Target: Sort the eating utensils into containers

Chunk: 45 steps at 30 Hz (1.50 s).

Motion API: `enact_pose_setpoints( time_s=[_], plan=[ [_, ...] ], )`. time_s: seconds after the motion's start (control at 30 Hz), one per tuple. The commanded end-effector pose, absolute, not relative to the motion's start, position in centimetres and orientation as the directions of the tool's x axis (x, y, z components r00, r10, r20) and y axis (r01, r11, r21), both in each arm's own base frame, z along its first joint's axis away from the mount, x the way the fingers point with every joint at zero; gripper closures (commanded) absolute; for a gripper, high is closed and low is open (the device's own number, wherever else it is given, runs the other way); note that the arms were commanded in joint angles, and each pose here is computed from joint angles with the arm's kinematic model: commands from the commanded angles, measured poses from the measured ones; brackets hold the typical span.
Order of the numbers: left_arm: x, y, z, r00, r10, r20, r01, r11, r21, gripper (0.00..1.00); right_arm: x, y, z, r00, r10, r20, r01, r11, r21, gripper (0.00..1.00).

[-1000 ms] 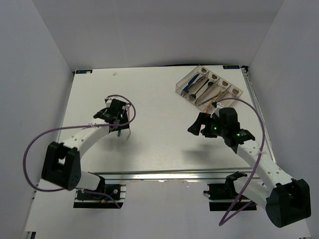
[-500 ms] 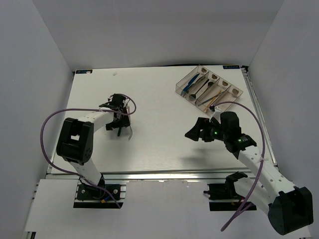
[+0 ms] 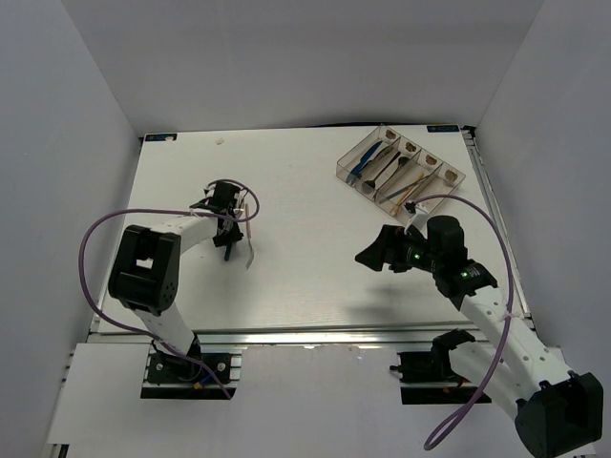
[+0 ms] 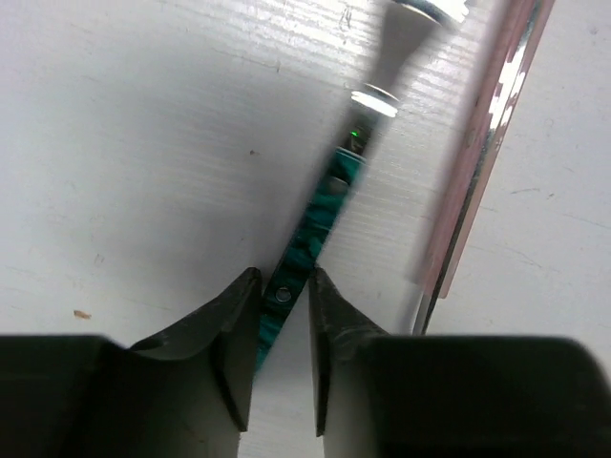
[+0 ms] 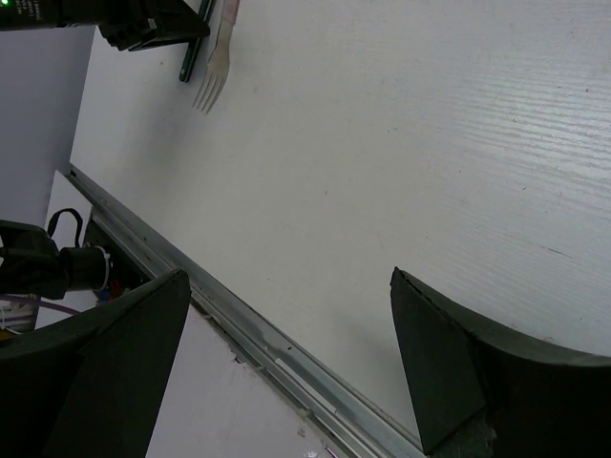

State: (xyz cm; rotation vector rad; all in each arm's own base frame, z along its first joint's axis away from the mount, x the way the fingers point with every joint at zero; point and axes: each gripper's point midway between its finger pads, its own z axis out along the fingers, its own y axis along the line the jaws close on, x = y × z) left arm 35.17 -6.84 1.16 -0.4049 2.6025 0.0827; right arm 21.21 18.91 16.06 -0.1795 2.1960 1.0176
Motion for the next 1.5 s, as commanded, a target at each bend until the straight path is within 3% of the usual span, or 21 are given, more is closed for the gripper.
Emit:
enact_pose_setpoints(
  time_s=[0.0,0.2,0.23,0.37,0.63,0.83,0.93,1.17,1.33,1.47],
  plan=[
    [31.4,-6.3,-2.9,-0.88,-0.303,-0.365,-0.33,0.944,0.015,0.68,20.7,19.4,17.0,-0.729,0.152,-0.668,-0.436,0.649,0.624,0.11],
    [30.8,-4.4,-2.5,-0.837,-0.375,-0.398,-0.42,0.907,0.03,0.99,19.4,20.3,17.4,-0.73,0.112,-0.675,-0.503,0.58,0.641,0.11],
    [30.7,-3.9,-2.2,-0.827,-0.378,-0.417,-0.433,0.9,0.043,1.0,19.3,20.7,17.8,-0.719,0.111,-0.686,-0.53,0.551,0.645,0.11],
    [32.1,-4.5,1.8,-0.736,-0.41,-0.538,-0.439,0.895,-0.083,1.0,17.1,22.5,17.9,-0.74,0.076,-0.668,-0.599,0.376,0.706,0.1],
    [31.1,-13.3,11.0,-0.643,-0.344,-0.684,-0.108,0.925,-0.364,1.0,17.9,24.9,18.7,-0.713,0.141,-0.686,-0.605,0.371,0.705,0.11],
    [28.3,-20.6,15.3,-0.624,-0.44,-0.646,0.085,0.784,-0.615,1.0,18.2,27.8,19.0,-0.713,0.151,-0.685,-0.58,0.423,0.696,0.11],
    [27.4,-23.7,18.3,-0.601,-0.492,-0.63,0.192,0.676,-0.711,1.0,19.2,28.9,18.3,-0.69,0.138,-0.711,-0.556,0.527,0.642,0.11],
    [24.9,-28.6,21.4,-0.646,-0.51,-0.568,0.303,0.512,-0.804,1.0,19.9,31.6,16.8,-0.677,0.081,-0.731,-0.538,0.623,0.568,0.15],
    [24.9,-29.2,20.7,-0.656,-0.507,-0.559,0.268,0.536,-0.801,1.0,20.5,32.5,16.8,-0.654,0.086,-0.751,-0.54,0.642,0.544,0.27],
    [24.7,-29.4,20.1,-0.665,-0.501,-0.555,0.257,0.544,-0.799,1.0,21.0,32.8,17.3,-0.636,0.086,-0.767,-0.548,0.649,0.528,0.44]
  ],
)
